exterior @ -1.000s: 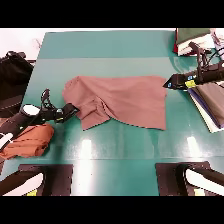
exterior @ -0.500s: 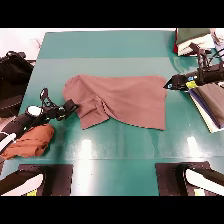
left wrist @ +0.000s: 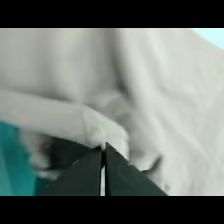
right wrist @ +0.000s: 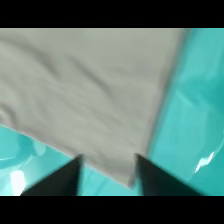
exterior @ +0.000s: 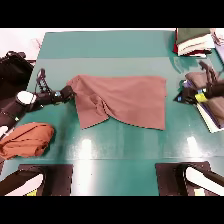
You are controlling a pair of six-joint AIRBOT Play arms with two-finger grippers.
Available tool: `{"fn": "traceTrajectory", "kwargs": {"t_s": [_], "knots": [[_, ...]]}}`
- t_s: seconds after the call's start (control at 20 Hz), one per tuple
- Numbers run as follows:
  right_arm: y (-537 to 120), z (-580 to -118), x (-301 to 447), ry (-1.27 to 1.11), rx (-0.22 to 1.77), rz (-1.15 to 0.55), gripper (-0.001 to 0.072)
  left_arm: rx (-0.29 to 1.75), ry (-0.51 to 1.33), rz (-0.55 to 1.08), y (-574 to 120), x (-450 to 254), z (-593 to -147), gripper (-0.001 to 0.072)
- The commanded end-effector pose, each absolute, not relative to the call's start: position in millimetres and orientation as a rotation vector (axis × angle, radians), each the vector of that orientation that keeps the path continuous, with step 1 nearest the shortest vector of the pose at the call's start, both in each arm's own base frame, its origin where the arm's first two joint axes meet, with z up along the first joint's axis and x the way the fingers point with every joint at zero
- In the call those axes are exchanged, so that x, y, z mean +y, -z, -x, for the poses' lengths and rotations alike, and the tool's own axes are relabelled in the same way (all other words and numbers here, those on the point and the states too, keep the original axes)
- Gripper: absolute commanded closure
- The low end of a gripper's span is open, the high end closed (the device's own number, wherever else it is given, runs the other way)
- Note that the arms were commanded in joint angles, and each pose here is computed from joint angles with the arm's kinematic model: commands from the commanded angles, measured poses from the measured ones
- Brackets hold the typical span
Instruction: Fold the shirts.
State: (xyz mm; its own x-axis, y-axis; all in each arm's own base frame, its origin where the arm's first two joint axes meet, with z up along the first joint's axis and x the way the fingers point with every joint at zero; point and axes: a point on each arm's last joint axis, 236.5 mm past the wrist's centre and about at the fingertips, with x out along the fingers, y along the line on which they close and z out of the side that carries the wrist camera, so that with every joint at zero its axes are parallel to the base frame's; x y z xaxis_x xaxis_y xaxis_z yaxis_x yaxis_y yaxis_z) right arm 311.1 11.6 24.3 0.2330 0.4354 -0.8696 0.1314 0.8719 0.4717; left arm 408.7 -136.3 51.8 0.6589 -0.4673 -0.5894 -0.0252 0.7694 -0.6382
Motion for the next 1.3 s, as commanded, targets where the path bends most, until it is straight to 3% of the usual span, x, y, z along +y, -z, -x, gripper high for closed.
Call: {"fn": "traceTrajectory", "kwargs": {"t_s": [0.0, 0.15, 0.25, 0.35, 0.5, 0.55, 0.6, 0.7, 0.75, 0.85, 1.0, 1.25], "knots": [[30.7, -255.3, -10.3, -0.116, 1.461, -0.710, 0.0192, 0.816, 0.356, 0.483, -92.9, -139.4, -408.8, 0.0684], [71.4, -225.5, 8.4, -0.143, 1.574, -0.834, 0.0213, 0.817, 0.362, 0.474, -96.2, -140.1, -409.2, 0.0684], [82.0, -229.5, 35.6, -0.208, 1.574, -0.899, 0.0213, 0.844, 0.367, 0.454, -91.1, -140.1, -404.3, 0.0685], [86.8, -243.1, 57.3, -0.252, 1.551, -0.918, 0.0215, 0.860, 0.368, 0.439, -88.0, -139.6, -401.3, 0.0684], [83.1, -255.9, 80.6, -0.324, 1.559, -0.850, 0.0285, 0.867, 0.371, 0.439, -87.0, -140.2, -399.8, 0.0684], [79.8, -260.4, 86.4, -0.349, 1.558, -0.815, 0.0350, 0.867, 0.371, 0.439, -87.2, -140.2, -399.8, 0.0684], [74.3, -266.1, 90.8, -0.373, 1.547, -0.779, 0.0500, 0.866, 0.372, 0.439, -87.9, -140.3, -399.7, 0.0685], [52.9, -282.1, 96.1, -0.425, 1.477, -0.691, 0.0657, 0.838, 0.379, 0.434, -100.5, -140.1, -399.4, 0.0685], [35.1, -293.5, 96.1, -0.442, 1.417, -0.649, 0.0690, 0.809, 0.390, 0.427, -115.1, -140.6, -398.7, 0.0685], [-22.9, -319.9, 90.5, -0.470, 1.248, -0.561, 0.0690, 0.706, 0.420, 0.372, -169.1, -139.1, -396.3, 0.0685], [-150.9, -349.9, 69.0, -0.463, 0.906, -0.403, 0.0690, 0.469, 0.457, 0.242, -293.7, -131.2, -374.5, 0.0685], [-377.6, -318.7, 35.5, -0.335, 0.353, -0.134, 0.0690, -0.006, 0.507, 0.105, -513.9, -120.2, -263.0, 0.0685]]}}
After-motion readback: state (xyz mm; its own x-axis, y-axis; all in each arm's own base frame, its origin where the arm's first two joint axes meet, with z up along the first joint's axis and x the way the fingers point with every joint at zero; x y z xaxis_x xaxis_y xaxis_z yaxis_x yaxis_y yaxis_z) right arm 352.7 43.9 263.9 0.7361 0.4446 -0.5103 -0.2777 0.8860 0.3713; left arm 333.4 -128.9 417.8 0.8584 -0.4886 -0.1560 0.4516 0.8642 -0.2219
